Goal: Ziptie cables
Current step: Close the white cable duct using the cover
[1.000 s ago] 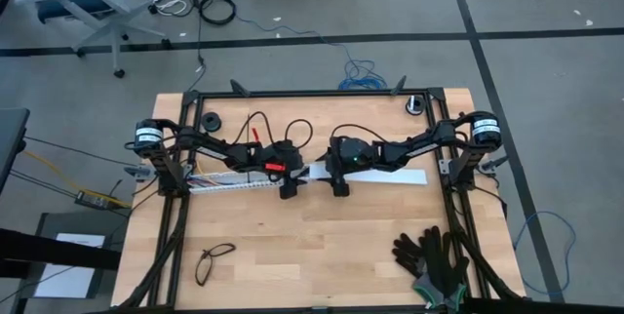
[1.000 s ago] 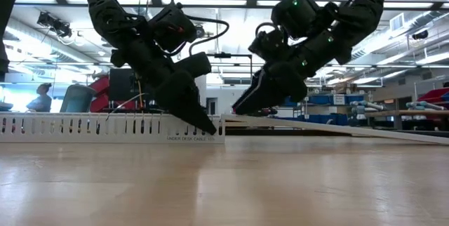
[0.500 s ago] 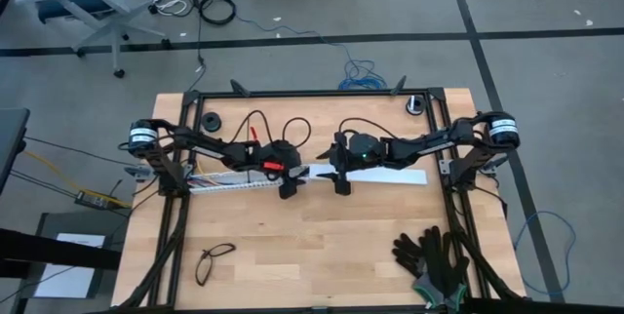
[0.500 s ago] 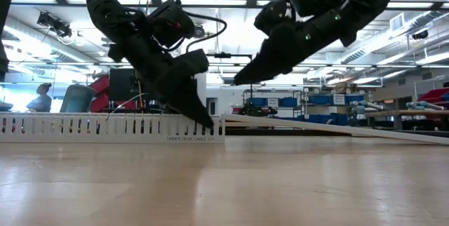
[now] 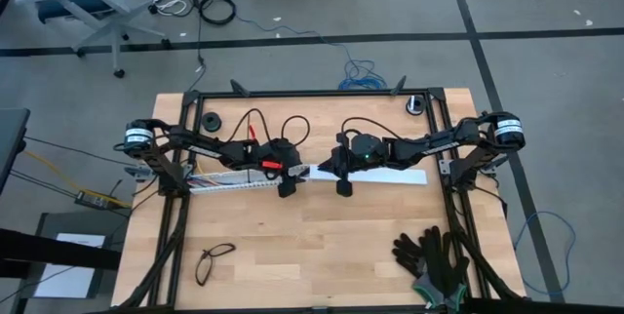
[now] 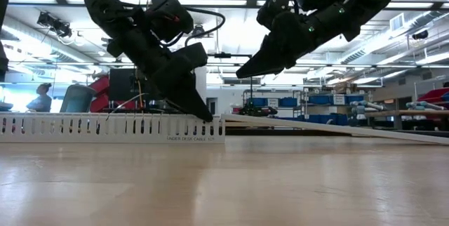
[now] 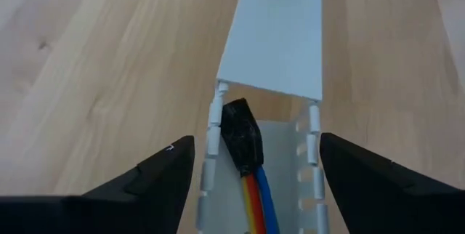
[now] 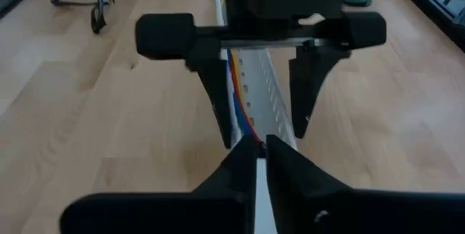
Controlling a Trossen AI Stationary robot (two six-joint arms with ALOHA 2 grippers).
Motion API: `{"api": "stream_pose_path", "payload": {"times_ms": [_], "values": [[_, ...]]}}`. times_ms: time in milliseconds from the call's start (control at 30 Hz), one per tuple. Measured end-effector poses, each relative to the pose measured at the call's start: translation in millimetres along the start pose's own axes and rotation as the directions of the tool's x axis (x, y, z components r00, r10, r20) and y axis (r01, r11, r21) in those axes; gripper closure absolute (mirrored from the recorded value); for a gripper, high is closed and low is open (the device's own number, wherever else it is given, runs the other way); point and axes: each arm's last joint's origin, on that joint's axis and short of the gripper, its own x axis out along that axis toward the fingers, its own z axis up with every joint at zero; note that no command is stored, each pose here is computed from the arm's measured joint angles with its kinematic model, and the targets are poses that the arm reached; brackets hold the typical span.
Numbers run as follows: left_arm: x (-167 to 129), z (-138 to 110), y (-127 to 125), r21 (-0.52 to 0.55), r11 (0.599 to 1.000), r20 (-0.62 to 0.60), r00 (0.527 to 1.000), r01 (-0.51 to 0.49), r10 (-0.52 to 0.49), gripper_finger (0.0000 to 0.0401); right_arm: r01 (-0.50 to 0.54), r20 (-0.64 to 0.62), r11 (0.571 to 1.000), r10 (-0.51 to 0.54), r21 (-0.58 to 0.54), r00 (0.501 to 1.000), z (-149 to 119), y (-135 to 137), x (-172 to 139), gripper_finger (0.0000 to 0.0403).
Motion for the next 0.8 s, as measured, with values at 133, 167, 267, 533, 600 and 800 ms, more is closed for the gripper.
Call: {"api": "stream_pose_path", "payload": {"times_ms": [133, 167, 267, 533, 600, 800], "values": [[0.0, -0.5, 0.0, -0.085, 0.996, -0.005, 1.0, -0.001, 0.0, 0.0128, -0.007, 0.022, 1.0, 0.007, 0.013, 1.0, 2.1, 2.6, 0.1, 0.0376], [0.0, -0.6, 0.1, -0.086, 0.996, -0.006, 1.0, -0.001, 0.001, 0.0128, -0.008, 0.022, 1.0, 0.008, 0.011, 1.0, 2.2, 3.0, 0.1, 0.0377], [0.0, -1.3, 0.1, -0.086, 0.996, -0.013, 1.0, -0.002, 0.001, 0.0128, -0.009, 0.021, 1.0, 0.009, 0.01, 1.0, 2.0, 3.3, 0.3, 0.0386], [0.0, -1.3, 0.1, -0.086, 0.996, -0.014, 1.0, -0.002, 0.001, 0.0128, -0.009, 0.021, 1.0, 0.009, 0.012, 1.0, 2.0, 3.3, 0.3, 0.0399], [0.0, -1.5, 0.1, -0.069, 0.998, -0.015, 1.0, -0.002, 0.001, 0.0128, -0.009, 0.016, 1.0, 0.009, 0.022, 1.0, 1.5, 3.3, 0.3, 0.0399], [0.0, -2.2, 0.2, -0.011, 1.0, -0.023, 1.0, -0.002, 0.002, 0.0128, -0.002, -0.039, 0.994, 0.006, 0.112, 0.999, -4.0, 1.8, 0.2, 0.0402]]}}
